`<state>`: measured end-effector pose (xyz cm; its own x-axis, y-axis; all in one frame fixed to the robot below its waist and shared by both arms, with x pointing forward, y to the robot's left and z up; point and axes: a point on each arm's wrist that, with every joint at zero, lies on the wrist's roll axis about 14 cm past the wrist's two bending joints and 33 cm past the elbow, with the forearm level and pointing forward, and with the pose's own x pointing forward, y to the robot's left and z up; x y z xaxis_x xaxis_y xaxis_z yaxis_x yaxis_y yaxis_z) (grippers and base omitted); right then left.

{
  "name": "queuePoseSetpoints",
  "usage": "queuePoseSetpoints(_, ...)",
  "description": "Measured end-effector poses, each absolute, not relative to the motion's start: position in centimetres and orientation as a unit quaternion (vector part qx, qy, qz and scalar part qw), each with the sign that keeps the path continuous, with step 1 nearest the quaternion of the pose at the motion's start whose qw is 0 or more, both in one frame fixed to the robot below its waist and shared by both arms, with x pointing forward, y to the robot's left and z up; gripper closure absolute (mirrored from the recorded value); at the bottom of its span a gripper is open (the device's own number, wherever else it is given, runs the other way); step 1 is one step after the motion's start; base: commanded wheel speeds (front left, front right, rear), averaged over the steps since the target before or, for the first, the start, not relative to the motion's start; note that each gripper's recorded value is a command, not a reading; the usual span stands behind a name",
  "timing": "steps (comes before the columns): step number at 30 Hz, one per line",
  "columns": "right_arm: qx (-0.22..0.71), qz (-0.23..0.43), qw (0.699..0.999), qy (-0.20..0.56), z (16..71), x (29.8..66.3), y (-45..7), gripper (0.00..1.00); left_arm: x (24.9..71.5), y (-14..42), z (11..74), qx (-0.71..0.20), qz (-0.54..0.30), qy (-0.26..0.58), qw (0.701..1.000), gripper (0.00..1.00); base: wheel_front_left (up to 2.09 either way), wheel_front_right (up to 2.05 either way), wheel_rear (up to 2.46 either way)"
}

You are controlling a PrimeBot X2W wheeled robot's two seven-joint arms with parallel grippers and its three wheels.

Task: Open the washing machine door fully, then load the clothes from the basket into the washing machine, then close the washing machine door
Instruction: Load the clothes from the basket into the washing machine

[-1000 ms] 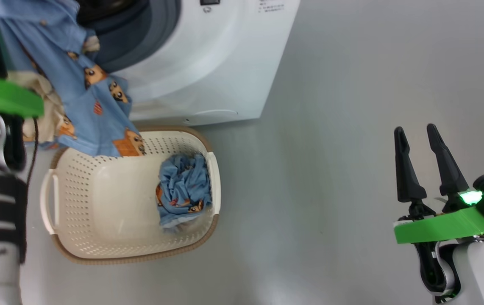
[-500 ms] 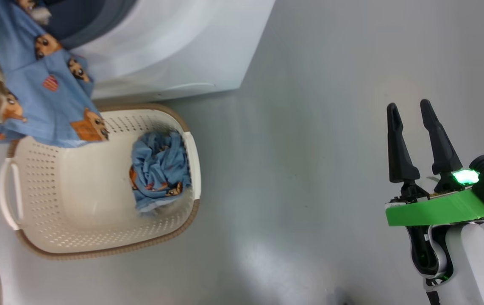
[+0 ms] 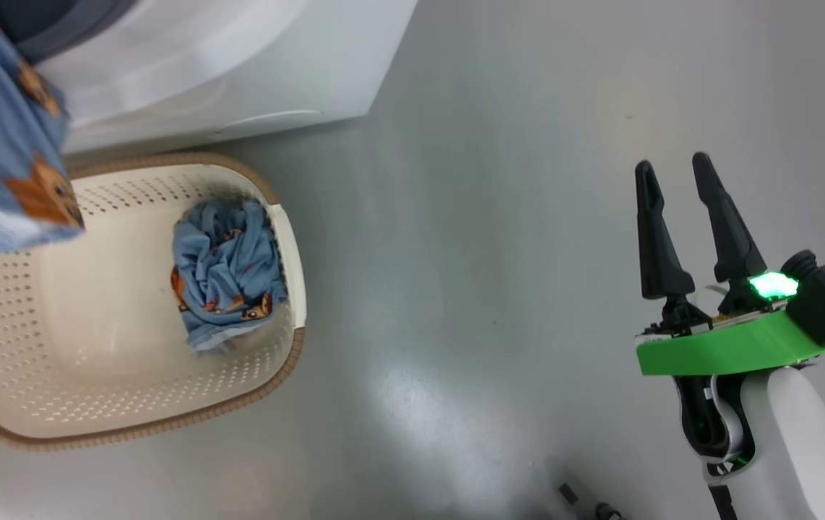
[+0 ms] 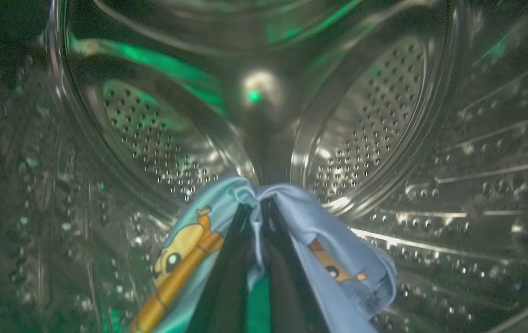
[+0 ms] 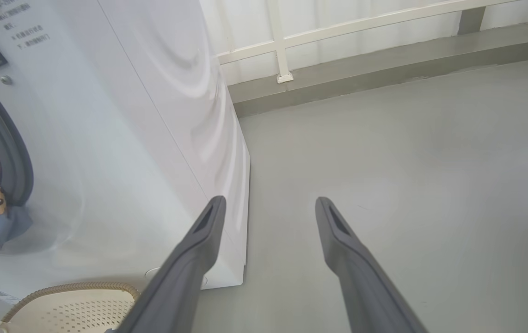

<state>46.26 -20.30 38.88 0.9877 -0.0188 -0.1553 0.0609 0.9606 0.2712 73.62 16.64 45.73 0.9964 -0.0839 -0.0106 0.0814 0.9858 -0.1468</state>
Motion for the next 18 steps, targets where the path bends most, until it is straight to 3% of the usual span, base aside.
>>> queuePoseSetpoints(9,0.149,-0.029,0.985,0.078,38.1,46.9,-20.8,0.0,75.1,17.3,52.9,-0.073,-0.039,-0.142,0.986,1.0,0.0,0.0,0.0)
queuePoseSetpoints(18,0.159,-0.025,0.984,0.078,38.0,47.1,-20.3,0.0,73.6,16.4,44.7,-0.049,-0.051,-0.03,0.997,1.0,0.0,0.0,0.0)
